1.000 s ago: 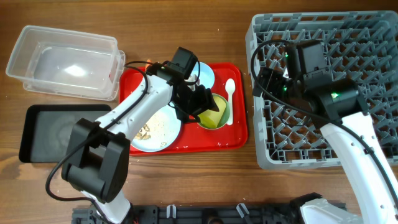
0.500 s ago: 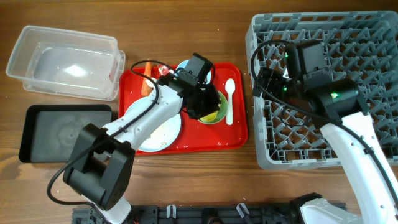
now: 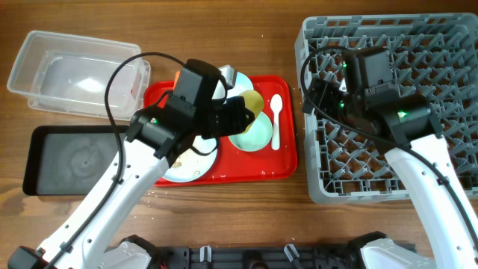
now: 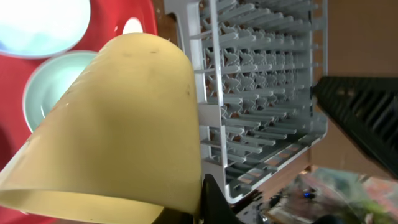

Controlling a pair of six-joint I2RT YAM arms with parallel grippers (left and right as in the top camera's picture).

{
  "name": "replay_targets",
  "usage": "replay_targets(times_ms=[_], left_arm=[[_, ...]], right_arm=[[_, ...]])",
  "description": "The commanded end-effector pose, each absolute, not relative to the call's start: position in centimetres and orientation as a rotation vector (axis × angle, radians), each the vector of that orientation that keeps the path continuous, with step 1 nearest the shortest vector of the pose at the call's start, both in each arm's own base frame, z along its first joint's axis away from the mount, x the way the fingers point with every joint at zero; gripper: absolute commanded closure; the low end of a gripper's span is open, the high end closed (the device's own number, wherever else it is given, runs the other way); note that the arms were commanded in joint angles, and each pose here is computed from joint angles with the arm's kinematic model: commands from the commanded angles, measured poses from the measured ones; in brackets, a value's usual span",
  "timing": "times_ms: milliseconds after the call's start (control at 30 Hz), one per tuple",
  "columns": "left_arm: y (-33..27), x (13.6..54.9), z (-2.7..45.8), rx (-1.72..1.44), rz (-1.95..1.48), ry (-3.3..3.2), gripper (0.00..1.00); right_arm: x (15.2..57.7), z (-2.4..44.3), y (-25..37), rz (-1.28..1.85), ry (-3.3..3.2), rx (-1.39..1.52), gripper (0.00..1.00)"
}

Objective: Sort waste into correct bins and load items into the dishwasher rack

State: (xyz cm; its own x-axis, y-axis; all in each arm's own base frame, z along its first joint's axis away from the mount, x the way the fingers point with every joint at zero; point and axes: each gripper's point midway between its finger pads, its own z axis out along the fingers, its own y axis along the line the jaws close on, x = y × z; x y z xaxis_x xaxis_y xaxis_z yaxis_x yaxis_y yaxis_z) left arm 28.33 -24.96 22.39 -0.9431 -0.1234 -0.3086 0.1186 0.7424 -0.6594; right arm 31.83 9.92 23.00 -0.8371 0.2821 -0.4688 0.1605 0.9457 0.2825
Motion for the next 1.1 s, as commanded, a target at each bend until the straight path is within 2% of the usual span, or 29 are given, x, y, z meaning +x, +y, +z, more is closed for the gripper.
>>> replay_targets(times_ms=[0, 100, 167, 333, 400, 500, 667, 867, 1067], left_arm=[[-25.5, 27.6, 22.9, 0.277, -1.034, 2.552, 0.96], [-26.6, 25.5, 25.0, 0.585, -1.270, 2.423, 0.96], [-25.2, 25.3, 27.2, 0.645, -1.480, 2.310, 0.96], [-20.1, 26.7, 30.1, 0.514, -1.703, 2.162, 0.96], [-19.0, 26.6, 31.6, 0.502, -1.802, 2.082, 0.96], [-18.6, 25.3, 33.8, 0.541, -1.971, 1.961, 0.96], [-19.2, 24.7, 34.0, 0.497, -2.052, 2.008, 0.96], [-20.1, 23.8, 34.2, 0.537, -2.076, 2.016, 0.96], [-20.1, 23.3, 34.8, 0.587, -2.046, 1.979, 0.96]], right_arm=[[32.0, 24.7, 13.3, 0.497, 2.530, -0.028, 0.04], [32.2, 24.8, 14.8, 0.561, 2.508, -0.173, 0.05], [31.9, 25.1, 16.1, 0.631, 2.474, -0.322, 0.05], [28.2, 29.4, 21.9, 1.049, 2.122, -0.873, 0.04], [27.0, 31.1, 23.1, 1.163, 1.992, -0.974, 0.05], [26.7, 33.0, 23.9, 1.243, 1.866, -1.022, 0.04], [26.7, 35.2, 24.8, 1.322, 1.732, -1.054, 0.05], [29.8, 33.1, 24.7, 1.233, 1.864, -0.933, 0.05], [28.2, 33.3, 25.3, 1.370, 1.813, -1.007, 0.04]])
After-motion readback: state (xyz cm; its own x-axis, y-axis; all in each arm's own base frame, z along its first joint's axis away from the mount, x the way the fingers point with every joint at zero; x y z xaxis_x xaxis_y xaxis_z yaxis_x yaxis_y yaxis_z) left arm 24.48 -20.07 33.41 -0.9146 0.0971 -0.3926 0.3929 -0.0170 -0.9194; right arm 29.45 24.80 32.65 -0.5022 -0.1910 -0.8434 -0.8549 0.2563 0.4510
